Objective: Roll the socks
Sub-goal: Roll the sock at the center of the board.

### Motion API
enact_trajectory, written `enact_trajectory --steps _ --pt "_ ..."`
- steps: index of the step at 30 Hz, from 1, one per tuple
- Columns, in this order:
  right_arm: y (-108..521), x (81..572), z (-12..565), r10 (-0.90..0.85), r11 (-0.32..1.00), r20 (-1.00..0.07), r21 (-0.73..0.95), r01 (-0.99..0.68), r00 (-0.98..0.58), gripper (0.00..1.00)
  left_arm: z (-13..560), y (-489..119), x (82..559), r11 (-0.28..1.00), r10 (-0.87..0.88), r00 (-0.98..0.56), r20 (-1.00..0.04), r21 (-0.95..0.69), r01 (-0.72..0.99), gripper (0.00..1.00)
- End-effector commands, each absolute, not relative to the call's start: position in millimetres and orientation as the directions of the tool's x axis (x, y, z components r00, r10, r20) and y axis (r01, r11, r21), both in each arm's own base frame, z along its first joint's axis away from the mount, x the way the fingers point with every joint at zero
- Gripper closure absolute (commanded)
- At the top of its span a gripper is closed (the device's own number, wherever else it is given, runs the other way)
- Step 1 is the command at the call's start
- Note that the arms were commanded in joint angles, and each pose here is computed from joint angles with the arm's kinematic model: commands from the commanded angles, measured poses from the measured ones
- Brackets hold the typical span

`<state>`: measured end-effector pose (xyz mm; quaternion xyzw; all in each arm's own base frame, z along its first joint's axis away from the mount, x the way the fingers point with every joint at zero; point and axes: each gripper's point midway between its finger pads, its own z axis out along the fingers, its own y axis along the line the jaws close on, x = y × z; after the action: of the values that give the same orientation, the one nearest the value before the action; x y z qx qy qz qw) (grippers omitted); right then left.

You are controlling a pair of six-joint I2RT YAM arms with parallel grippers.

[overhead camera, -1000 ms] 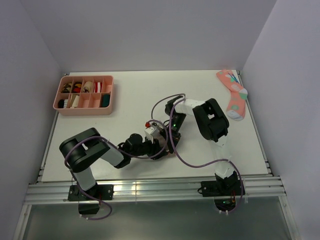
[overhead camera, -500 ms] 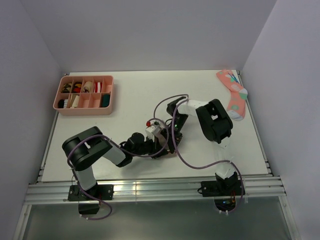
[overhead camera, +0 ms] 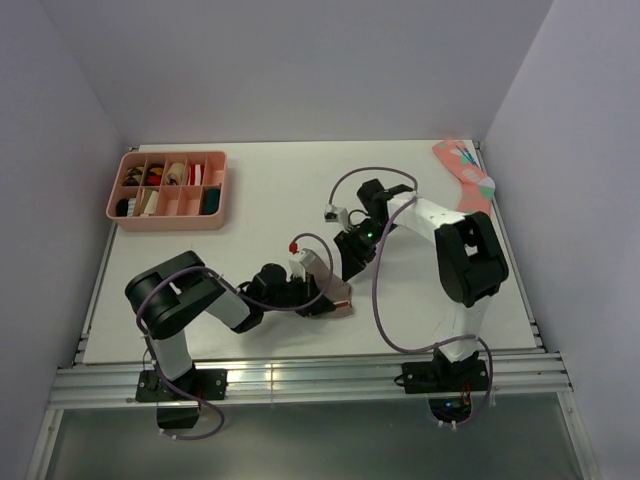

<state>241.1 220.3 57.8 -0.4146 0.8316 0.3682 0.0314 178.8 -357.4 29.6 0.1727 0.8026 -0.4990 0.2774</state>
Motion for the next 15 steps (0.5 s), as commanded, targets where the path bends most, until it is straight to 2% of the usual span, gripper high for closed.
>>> enact_trajectory --steps 1,9,15 --pt "220 260 87 -0.595 0.373 -0.496 0.527 -0.763 -0.633 0.53 -18 -322 156 0.551 0.067 -0.892 -0.446 -0.729 0.406 1.00" --pt "198 258 103 -0.596 0.333 -0.642 0.349 -0.876 -0.482 0.52 -13 -319 159 0.561 0.071 -0.935 -0.347 -0.761 0.325 1.00" --pt "197 233 104 -0.656 0.215 -0.713 0.140 -0.966 -0.249 0.48 -12 -318 155 0.540 0.077 -0.973 -0.220 -0.811 0.226 1.00"
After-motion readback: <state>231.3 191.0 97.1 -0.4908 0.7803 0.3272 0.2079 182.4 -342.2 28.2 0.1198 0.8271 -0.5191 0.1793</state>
